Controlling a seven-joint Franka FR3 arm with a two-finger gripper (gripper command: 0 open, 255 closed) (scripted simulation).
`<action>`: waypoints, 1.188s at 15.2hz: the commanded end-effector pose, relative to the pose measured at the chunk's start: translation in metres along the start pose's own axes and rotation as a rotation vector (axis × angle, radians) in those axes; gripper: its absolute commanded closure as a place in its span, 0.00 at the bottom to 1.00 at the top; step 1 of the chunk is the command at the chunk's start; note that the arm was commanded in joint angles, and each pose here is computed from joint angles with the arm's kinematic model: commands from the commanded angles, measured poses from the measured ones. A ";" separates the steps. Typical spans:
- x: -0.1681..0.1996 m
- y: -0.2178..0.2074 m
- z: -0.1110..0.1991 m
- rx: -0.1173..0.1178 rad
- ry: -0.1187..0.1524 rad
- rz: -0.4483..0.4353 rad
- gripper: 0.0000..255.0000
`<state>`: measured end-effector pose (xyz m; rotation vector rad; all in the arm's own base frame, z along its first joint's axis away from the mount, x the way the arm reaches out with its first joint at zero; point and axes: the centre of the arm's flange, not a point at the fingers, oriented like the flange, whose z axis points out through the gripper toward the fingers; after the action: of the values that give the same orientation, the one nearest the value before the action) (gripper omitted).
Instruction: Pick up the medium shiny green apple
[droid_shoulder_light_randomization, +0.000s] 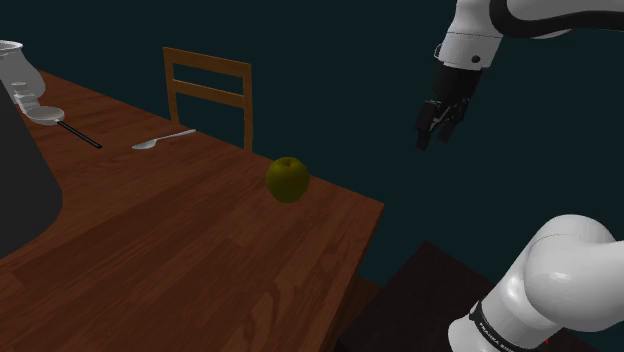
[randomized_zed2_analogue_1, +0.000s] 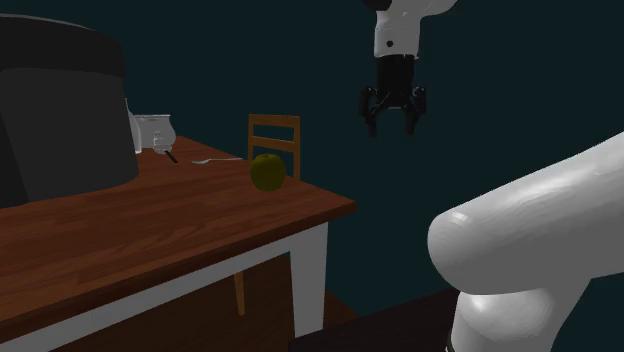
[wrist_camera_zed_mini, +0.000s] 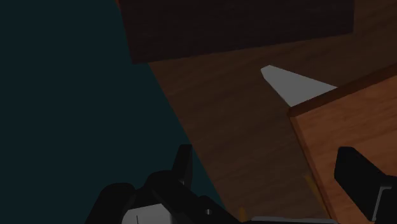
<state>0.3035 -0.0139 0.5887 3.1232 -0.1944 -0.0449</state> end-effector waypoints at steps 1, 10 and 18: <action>0.000 0.000 0.000 0.000 0.000 0.000 0.00; 0.057 -0.107 -0.003 -0.046 0.040 -0.034 0.00; 0.105 -0.204 -0.003 -0.087 0.075 -0.065 0.00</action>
<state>0.4282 0.1618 0.5857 3.0419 -0.0927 0.0554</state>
